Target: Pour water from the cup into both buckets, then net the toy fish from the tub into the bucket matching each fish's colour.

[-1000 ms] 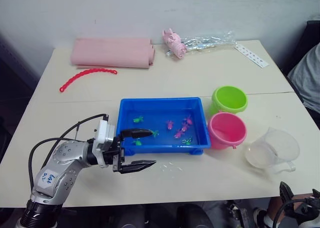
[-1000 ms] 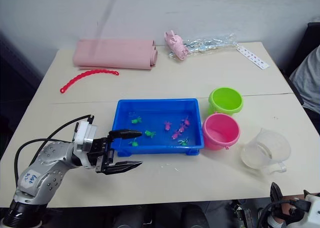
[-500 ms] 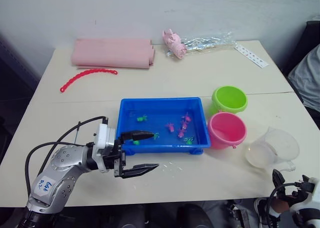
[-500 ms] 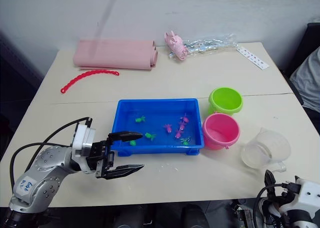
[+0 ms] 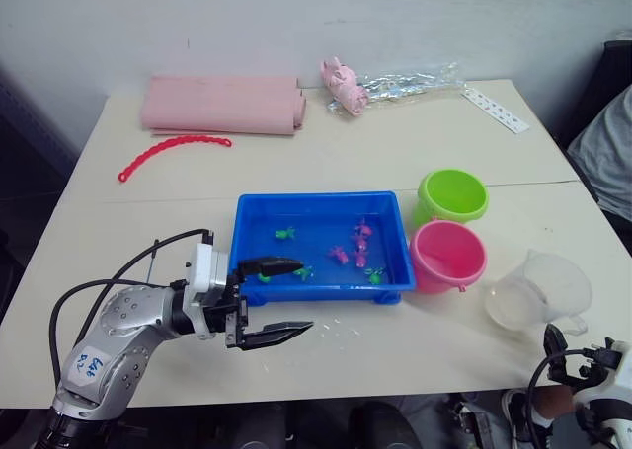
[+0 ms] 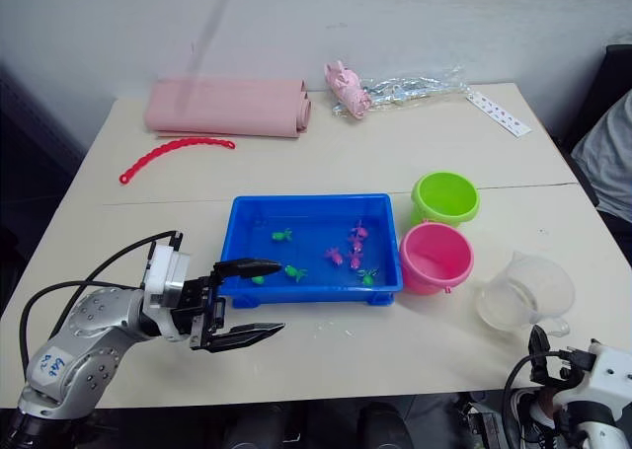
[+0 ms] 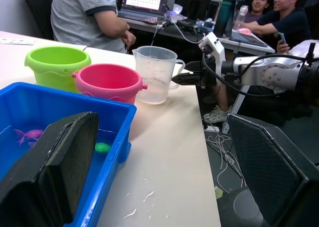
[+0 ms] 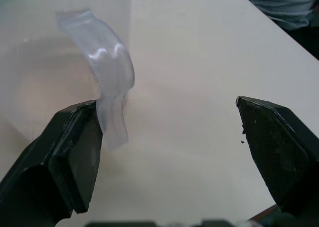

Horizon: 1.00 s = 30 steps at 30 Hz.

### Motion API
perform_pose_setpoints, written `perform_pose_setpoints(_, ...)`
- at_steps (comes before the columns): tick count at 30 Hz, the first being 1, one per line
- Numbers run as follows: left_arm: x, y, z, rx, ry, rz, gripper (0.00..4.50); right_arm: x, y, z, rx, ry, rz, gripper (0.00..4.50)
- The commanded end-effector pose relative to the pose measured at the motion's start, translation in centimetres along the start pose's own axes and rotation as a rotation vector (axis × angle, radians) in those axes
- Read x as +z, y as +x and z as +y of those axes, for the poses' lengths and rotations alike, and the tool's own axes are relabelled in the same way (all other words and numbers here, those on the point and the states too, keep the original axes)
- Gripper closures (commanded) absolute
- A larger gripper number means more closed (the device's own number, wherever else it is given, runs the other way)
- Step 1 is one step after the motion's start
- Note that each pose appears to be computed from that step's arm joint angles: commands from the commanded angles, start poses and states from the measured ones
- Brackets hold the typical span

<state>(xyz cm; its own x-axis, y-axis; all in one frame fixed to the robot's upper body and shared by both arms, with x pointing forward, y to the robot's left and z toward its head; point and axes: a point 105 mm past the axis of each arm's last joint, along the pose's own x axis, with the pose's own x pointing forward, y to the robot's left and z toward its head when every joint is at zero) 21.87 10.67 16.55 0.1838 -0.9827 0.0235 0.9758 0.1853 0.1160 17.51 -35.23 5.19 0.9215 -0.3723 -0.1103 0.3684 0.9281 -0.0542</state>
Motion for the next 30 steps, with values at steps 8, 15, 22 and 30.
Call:
perform_pose_setpoints(8,0.7,0.0,0.2,0.022,0.047,-0.02,0.01,1.2,1.7,-1.7,-0.14,0.089,-0.054,0.0)
perform_pose_setpoints(15,0.7,0.1,0.3,0.029,0.06,-0.016,0.01,1.4,3.3,-0.3,-0.128,0.141,-0.068,0.0)
perform_pose_setpoints(22,0.8,0.1,0.6,0.037,0.077,-0.016,0.0,1.6,4.1,0.2,-0.129,0.148,-0.077,0.52)
perform_pose_setpoints(30,0.6,0.3,0.6,0.048,0.075,-0.021,0.0,2.5,4.1,1.2,-0.091,0.186,-0.124,4.2)
